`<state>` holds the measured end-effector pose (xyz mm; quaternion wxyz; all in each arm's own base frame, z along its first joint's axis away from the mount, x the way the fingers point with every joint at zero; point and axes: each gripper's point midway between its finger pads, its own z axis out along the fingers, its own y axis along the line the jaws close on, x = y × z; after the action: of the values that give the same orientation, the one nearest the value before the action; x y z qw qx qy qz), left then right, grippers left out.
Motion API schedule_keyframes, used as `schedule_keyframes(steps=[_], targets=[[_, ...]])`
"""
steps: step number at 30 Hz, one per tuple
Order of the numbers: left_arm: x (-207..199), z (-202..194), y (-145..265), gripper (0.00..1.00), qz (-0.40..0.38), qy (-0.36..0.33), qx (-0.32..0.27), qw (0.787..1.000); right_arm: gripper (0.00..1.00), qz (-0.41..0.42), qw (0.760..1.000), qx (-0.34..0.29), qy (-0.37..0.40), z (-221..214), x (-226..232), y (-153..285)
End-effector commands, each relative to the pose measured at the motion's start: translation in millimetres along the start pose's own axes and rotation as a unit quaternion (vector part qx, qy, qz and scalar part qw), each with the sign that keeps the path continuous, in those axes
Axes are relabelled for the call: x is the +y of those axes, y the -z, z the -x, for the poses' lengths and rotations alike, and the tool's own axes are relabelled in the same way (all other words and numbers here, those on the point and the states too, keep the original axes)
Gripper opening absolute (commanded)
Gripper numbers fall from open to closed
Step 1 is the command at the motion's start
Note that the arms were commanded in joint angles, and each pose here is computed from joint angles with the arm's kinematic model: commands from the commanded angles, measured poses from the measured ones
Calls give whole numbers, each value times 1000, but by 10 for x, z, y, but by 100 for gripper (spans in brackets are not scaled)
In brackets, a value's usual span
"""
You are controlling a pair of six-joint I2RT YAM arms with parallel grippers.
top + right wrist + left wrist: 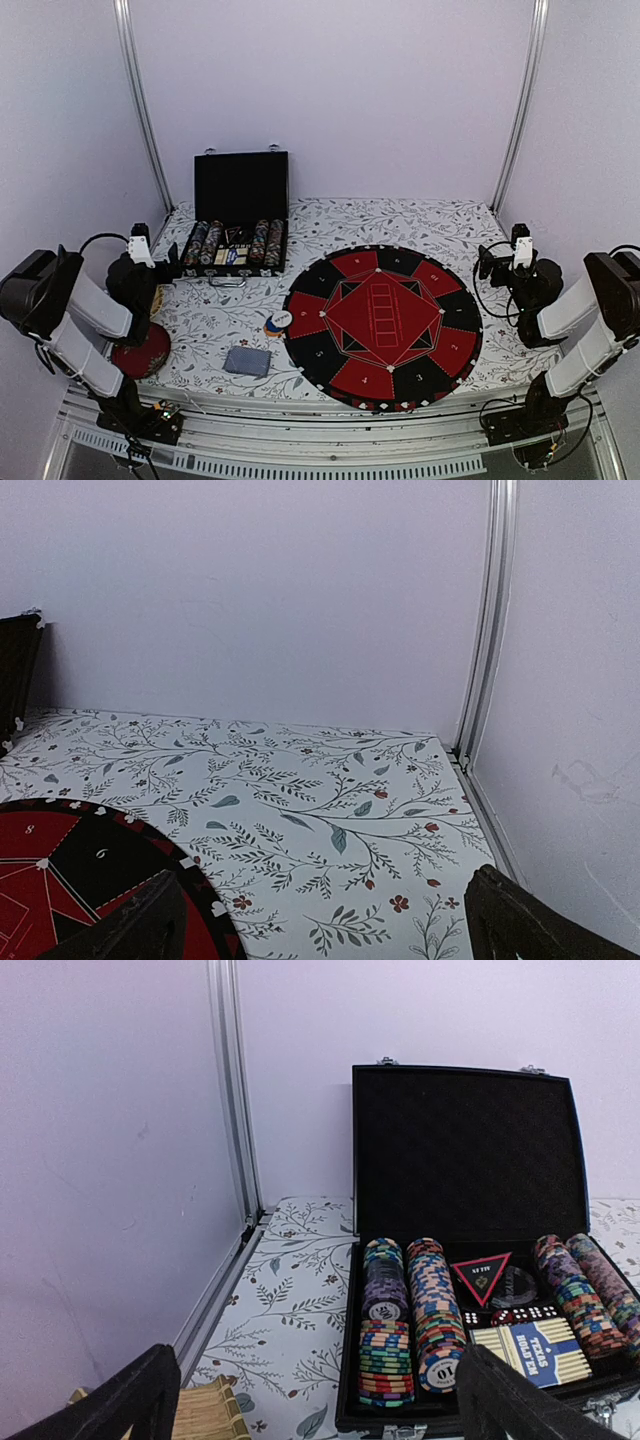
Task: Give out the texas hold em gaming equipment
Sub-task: Adjust the dealer button at the center of the board.
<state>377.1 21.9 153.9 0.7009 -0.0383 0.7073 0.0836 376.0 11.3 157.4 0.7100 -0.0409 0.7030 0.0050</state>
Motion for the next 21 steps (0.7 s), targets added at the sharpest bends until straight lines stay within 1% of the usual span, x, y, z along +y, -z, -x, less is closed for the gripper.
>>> schedule_keyframes(steps=[1,7,9,11,12,14,16,18,20,21], targets=[[7,37,-24,98,-2,3,-6,1000,99,1,1000,-3,-4,22,-7,-24],[14,47,-15,98,0,2,-8,1000,99,1,1000,2,-5,6,-15,-41],[34,162,-8,98,7,3,-17,1000,99,-9,1000,8,-15,13,-90,-83],[98,263,-9,98,26,7,-1,1000,99,-27,999,10,-25,94,-164,-112],[142,372,-8,98,37,12,-1,999,99,-33,999,11,-26,188,-194,-141],[223,649,28,98,55,39,-20,997,99,-35,999,27,-32,344,-215,-207],[149,906,89,98,29,82,-41,995,99,3,998,15,-65,633,-103,-236],[-20,1163,153,98,-15,123,-54,991,99,85,992,-5,-94,955,160,-231],[-240,1359,198,98,-63,153,-44,985,99,153,978,-3,-138,1161,371,-248],[-371,1436,212,98,-89,160,-29,983,99,191,965,15,-180,1204,494,-269]])
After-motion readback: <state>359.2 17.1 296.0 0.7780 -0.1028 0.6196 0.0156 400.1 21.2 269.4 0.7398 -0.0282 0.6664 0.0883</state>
